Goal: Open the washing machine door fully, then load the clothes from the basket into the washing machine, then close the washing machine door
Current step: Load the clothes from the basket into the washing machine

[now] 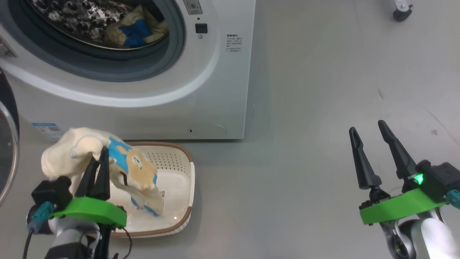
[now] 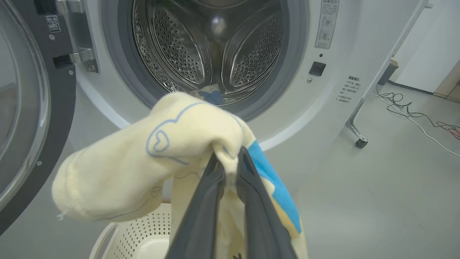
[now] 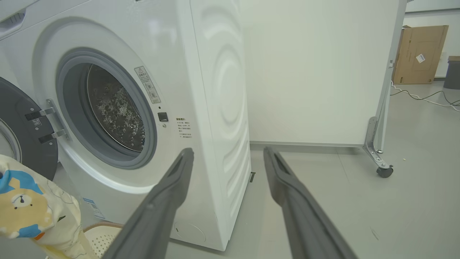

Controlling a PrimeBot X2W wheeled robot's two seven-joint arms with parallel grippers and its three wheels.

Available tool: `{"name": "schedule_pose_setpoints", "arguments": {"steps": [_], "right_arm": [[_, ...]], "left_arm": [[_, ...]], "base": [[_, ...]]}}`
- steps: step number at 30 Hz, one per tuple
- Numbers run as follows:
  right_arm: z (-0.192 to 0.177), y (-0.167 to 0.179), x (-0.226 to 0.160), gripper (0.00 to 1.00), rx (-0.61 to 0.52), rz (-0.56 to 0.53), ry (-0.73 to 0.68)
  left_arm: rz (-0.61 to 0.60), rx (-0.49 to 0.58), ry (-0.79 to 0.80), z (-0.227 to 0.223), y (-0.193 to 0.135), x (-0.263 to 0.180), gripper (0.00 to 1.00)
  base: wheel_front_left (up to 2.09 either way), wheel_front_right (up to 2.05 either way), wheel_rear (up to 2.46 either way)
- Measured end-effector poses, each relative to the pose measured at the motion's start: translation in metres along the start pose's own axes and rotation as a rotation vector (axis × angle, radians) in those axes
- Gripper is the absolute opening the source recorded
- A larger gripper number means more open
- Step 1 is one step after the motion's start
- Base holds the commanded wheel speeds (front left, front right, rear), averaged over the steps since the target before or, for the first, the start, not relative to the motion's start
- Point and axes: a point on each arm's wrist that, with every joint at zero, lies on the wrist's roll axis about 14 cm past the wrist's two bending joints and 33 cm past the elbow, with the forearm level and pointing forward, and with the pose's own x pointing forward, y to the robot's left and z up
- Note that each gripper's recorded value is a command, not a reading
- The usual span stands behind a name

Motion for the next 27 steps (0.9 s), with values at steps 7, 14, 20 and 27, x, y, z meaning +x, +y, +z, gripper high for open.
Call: {"name": "schedule_pose_setpoints", "arguments": {"steps": [7,14,20,27], "right_arm": [[0.011,0.006,-0.015,1.00,0.004,0.009,-0.020],[0.017,0.011,-0.020,1.00,0.009,0.023,-0.033],[0.019,0.014,-0.020,1.00,0.012,0.028,-0.040],[0.015,0.012,-0.020,1.00,0.018,0.022,-0.028]], "left_arm": [[0.049,-0.012,-0.048,0.011,0.005,-0.034,0.00],[0.071,-0.004,-0.068,0.015,0.008,-0.054,0.00],[0.069,-0.013,-0.080,0.017,0.004,-0.056,0.00],[0.077,-0.002,-0.081,0.017,0.007,-0.053,0.00]], "base": [[0.00,0.00,0.00],[0.00,0.00,0.00],[0.00,0.00,0.00],[0.00,0.00,0.00]]}}
